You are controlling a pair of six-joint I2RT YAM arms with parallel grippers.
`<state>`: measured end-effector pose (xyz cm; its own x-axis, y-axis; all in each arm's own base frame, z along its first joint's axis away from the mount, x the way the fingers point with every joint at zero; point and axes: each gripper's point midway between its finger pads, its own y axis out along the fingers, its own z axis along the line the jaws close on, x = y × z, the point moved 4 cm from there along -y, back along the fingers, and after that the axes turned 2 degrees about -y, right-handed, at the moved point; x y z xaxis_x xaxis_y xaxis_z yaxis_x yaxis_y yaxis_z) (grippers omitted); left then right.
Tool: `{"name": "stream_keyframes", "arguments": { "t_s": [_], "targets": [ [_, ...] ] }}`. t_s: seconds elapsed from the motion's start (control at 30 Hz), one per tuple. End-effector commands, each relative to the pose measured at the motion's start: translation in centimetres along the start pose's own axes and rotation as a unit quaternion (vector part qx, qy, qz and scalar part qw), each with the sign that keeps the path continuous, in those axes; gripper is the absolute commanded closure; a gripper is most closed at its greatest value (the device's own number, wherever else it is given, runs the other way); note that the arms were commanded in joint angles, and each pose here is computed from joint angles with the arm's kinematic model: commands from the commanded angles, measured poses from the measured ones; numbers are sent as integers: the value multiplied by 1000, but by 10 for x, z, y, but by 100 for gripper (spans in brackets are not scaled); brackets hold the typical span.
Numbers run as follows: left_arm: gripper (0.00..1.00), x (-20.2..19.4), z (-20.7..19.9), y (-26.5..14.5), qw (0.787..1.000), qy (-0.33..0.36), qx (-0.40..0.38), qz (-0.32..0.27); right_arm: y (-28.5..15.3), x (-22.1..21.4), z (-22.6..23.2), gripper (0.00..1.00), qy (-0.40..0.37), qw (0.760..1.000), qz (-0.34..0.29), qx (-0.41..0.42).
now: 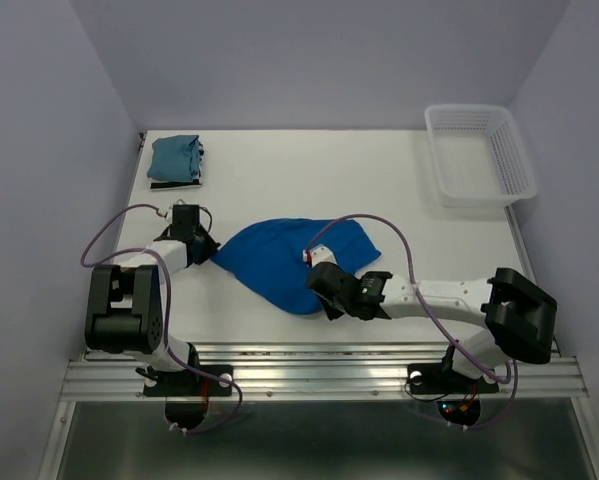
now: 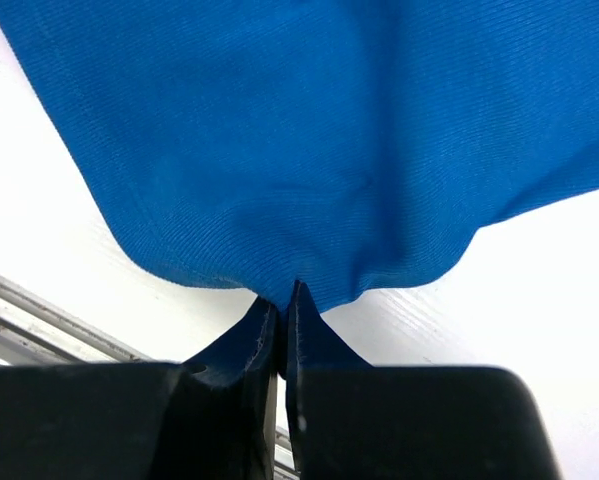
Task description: Fold and stack the tank tops
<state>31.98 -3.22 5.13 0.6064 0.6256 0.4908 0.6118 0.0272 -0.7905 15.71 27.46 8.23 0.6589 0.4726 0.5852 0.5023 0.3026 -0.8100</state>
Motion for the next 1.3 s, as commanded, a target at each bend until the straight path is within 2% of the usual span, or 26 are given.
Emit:
{"name": "stream_keyframes", "arguments": {
  "t_s": [0.0,0.03,0.07,0.1,0.13,0.17,0.3,0.4,0.6,0.67,0.83,0.93,0.97,1.0,1.07,1.1,1.27],
  "targets": [
    [100,-8,12,-18,999,14,28,11,-10,4,-2,100,9,1000,-17,7],
    [90,-5,11,-22,999,12,32,5,-10,2,-1,99,7,1000,-13,13],
    [69,-4,11,-24,999,-1,40,3,-9,-1,-4,100,9,1000,-7,10],
    [63,-6,16,-26,998,-3,62,5,-10,-4,-4,99,10,1000,-5,14],
    [18,-9,19,-26,997,-16,76,9,-10,-5,-8,99,13,1000,-2,10],
    [6,-12,22,-27,996,-18,88,13,-9,-11,-10,99,14,1000,3,9],
    [2,-47,22,-26,996,-7,64,65,-9,-14,-17,99,28,999,13,16],
    [1,-54,24,-21,995,-2,69,70,-10,-13,-15,99,25,999,15,24],
    [17,-50,31,-4,990,18,116,74,-13,-11,-17,99,22,1000,6,21],
    [20,-45,29,3,988,26,131,73,-16,-10,-17,99,25,999,2,24],
    [21,-43,13,11,980,80,164,79,-19,-7,-22,99,36,999,-9,18],
    [26,-49,11,13,972,111,186,94,-21,-6,-24,99,40,999,-16,14],
    [37,-50,12,12,970,114,192,93,-22,-6,-24,99,42,999,-17,14],
    [42,-51,11,12,970,117,193,94,-21,-5,-27,99,45,999,-18,11],
    [74,-52,11,12,970,118,193,93,-23,-4,-28,99,46,999,-22,9],
    [99,-52,12,12,969,117,194,93,-23,-3,-28,99,46,999,-24,8],
    [100,-41,-9,-5,982,105,143,71,-32,10,-37,99,50,997,-51,-3]
  ]
}}
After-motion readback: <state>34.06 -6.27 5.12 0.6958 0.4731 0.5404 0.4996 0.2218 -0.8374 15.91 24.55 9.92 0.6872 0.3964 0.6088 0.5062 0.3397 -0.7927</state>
